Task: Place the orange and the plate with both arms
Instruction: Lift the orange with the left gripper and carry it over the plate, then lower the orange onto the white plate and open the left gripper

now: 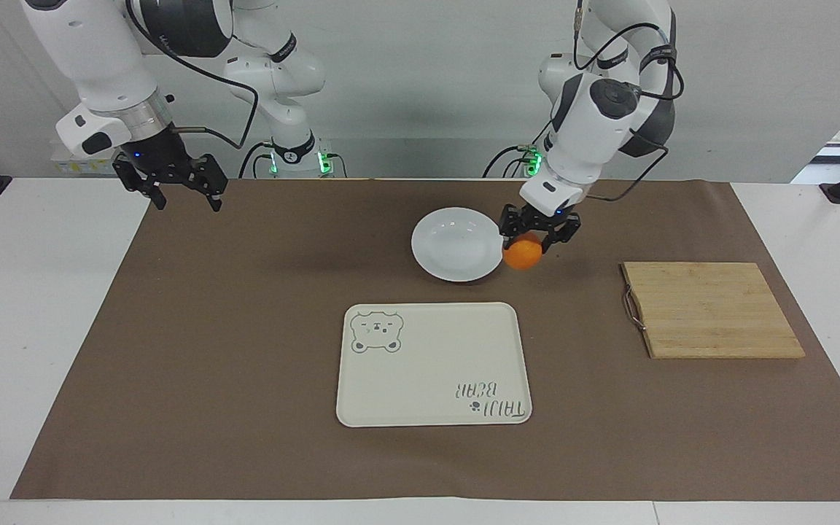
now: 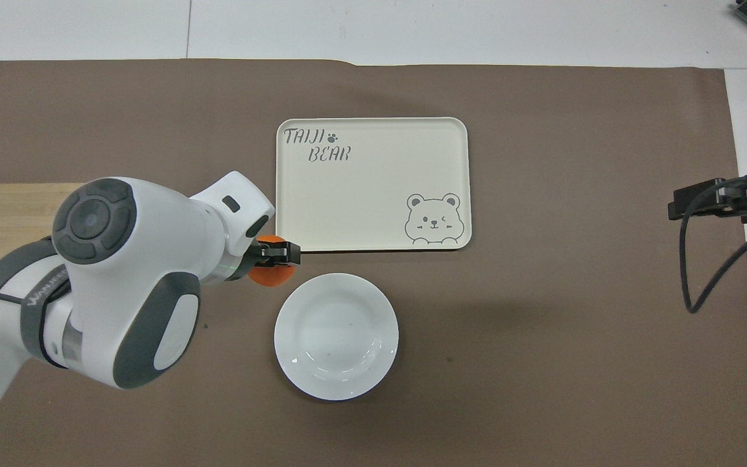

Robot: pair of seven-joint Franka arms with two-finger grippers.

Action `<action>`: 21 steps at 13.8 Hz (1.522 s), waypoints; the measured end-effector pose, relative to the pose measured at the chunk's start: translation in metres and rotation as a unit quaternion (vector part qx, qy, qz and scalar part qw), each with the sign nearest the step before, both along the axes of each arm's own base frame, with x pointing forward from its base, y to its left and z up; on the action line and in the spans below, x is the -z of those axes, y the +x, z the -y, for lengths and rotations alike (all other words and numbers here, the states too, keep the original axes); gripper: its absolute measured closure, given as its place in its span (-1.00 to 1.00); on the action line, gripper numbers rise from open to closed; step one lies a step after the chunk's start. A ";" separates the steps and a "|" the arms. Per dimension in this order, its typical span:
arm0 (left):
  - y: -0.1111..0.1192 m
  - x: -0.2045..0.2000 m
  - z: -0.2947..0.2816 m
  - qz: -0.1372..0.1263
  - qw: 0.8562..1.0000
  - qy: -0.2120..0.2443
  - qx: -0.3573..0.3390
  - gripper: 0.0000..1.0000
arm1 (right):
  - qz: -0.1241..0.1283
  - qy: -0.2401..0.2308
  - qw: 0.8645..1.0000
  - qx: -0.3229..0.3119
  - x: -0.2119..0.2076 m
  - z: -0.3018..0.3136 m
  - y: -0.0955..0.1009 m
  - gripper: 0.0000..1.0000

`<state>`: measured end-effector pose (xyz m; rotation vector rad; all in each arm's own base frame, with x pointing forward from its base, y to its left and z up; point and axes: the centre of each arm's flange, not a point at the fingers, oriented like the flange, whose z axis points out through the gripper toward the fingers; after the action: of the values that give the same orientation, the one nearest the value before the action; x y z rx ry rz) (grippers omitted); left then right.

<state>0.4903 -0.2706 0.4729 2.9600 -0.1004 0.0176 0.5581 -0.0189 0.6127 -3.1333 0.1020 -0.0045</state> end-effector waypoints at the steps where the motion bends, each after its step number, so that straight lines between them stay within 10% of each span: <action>1: -0.009 -0.001 0.015 -0.003 1.000 0.000 -0.002 -0.55 | 0.000 0.000 1.000 0.000 0.000 0.000 0.000 -1.00; 12: -0.098 0.099 0.078 -0.023 0.999 0.021 0.026 -0.55 | 0.000 0.000 1.000 0.000 0.000 0.000 0.000 -1.00; 21: -0.121 0.128 0.084 -0.031 0.998 0.032 0.035 -0.55 | 0.000 0.000 1.000 0.000 0.000 0.000 0.000 -1.00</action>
<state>0.3689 -0.3544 0.3450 3.0154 -0.2006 -0.0881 0.5581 -0.0189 0.6127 -3.1333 0.1020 -0.0044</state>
